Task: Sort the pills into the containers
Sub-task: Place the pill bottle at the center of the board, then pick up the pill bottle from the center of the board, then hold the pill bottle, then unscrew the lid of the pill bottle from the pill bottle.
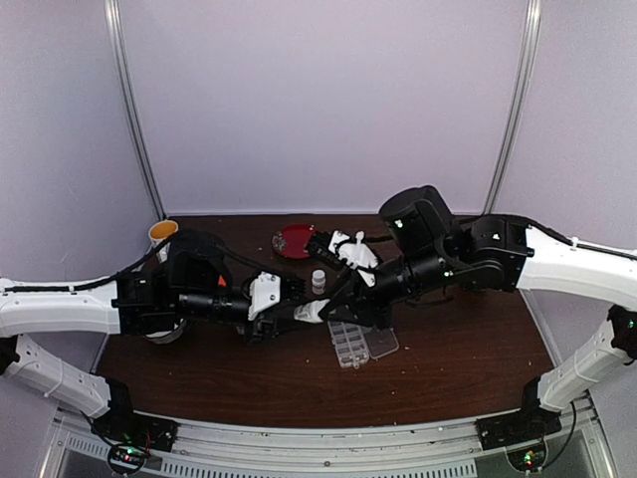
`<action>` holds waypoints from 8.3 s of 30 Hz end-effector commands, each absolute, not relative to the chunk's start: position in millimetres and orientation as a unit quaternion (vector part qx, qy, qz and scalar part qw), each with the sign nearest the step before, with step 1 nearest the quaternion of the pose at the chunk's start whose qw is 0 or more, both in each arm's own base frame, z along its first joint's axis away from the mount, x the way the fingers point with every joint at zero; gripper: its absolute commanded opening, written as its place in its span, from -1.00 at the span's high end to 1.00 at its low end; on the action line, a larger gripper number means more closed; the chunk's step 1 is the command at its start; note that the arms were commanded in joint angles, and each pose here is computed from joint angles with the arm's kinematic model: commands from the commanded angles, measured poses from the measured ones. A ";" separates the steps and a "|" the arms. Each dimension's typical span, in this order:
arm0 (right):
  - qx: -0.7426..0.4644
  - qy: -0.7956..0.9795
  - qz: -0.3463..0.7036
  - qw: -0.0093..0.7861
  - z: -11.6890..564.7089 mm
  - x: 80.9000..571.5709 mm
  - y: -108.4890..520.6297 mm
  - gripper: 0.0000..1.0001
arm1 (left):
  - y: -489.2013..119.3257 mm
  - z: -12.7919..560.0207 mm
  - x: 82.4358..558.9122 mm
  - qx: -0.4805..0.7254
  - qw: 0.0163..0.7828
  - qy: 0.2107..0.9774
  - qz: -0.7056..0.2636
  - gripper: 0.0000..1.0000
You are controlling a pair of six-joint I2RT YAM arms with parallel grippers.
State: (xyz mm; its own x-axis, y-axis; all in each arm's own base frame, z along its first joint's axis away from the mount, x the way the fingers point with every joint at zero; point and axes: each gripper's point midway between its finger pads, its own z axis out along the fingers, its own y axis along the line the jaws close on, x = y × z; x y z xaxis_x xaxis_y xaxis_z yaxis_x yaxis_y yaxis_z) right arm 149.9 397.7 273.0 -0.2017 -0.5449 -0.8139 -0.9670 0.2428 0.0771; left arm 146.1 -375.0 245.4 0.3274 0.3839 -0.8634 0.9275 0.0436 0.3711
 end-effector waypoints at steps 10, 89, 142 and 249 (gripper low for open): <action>-0.383 0.888 0.123 0.221 209.6 251.5 263.8 0.92 | -357.9 302.0 194.0 0.488 0.635 0.556 -0.221 -0.95; -0.055 0.883 0.147 0.442 240.2 340.6 149.1 -0.97 | -388.6 71.2 414.5 0.181 0.243 0.950 -0.071 -0.13; -0.291 0.562 0.573 0.520 362.4 198.9 305.6 -0.66 | -426.2 391.3 206.8 0.327 0.308 0.714 -0.537 1.00; -0.458 0.577 0.530 0.419 321.1 132.8 354.8 1.00 | -408.4 331.4 126.9 0.746 0.536 0.283 -0.275 0.11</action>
State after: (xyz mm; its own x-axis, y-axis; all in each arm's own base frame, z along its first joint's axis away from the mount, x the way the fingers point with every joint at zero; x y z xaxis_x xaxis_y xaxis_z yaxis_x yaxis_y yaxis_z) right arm 131.6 353.2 301.5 -0.2534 -0.1302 -0.9585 -0.9674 0.0334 0.2512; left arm 124.3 -401.3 314.9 0.6692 0.1654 -0.7245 0.7338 -0.3011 0.6090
